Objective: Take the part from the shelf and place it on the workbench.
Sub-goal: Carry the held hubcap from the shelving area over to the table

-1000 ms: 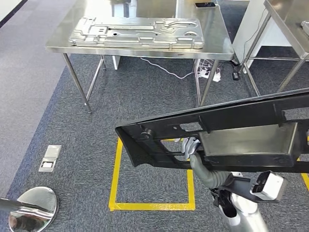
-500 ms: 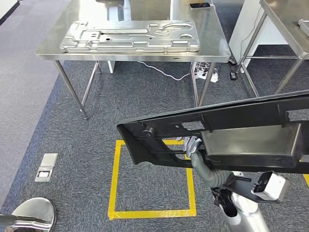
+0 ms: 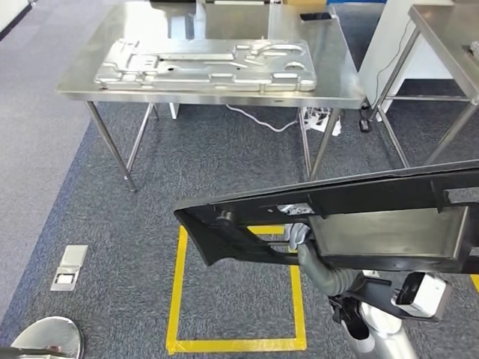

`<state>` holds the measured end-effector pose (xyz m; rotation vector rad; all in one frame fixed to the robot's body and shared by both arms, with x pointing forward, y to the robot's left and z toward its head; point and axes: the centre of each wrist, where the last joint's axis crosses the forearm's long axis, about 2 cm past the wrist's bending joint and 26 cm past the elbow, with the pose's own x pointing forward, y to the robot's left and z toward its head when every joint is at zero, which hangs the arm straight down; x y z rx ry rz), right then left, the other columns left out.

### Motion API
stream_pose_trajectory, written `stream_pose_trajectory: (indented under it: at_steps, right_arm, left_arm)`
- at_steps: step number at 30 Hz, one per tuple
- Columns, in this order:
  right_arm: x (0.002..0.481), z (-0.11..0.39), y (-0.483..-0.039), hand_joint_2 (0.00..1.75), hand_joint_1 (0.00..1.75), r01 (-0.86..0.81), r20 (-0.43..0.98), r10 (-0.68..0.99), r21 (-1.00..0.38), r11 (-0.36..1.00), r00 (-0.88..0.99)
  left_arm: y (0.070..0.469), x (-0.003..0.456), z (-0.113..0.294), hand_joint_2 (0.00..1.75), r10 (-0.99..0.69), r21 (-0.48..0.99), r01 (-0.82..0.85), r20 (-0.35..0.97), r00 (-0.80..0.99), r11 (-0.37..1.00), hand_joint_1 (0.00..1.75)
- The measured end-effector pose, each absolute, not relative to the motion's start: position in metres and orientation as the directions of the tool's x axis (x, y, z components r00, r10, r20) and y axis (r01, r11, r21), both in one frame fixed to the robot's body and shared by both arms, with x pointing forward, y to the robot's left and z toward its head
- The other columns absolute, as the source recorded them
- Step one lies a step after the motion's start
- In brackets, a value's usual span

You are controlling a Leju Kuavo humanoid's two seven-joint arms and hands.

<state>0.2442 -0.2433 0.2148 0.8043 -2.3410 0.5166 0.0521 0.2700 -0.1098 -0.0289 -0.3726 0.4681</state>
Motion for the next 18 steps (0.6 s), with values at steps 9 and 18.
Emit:
stream_pose_trajectory:
  at_steps: [9, 18]
  right_arm:
    - [0.2428, 0.2158, -0.2438, 1.75, 1.75, -0.653, 0.643, -0.423, -0.161, 0.74, -0.639]
    - [0.2419, 0.216, -0.2434, 1.75, 1.75, -0.653, 0.641, -0.426, -0.159, 0.74, -0.639]
  left_arm:
    - [0.27, 0.0528, -0.1097, 1.75, 0.445, -0.111, -0.435, 0.346, 0.826, 0.894, 0.0]
    - [0.2747, 0.0521, -0.11, 1.75, 0.442, -0.101, -0.436, 0.349, 0.826, 0.894, 0.0]
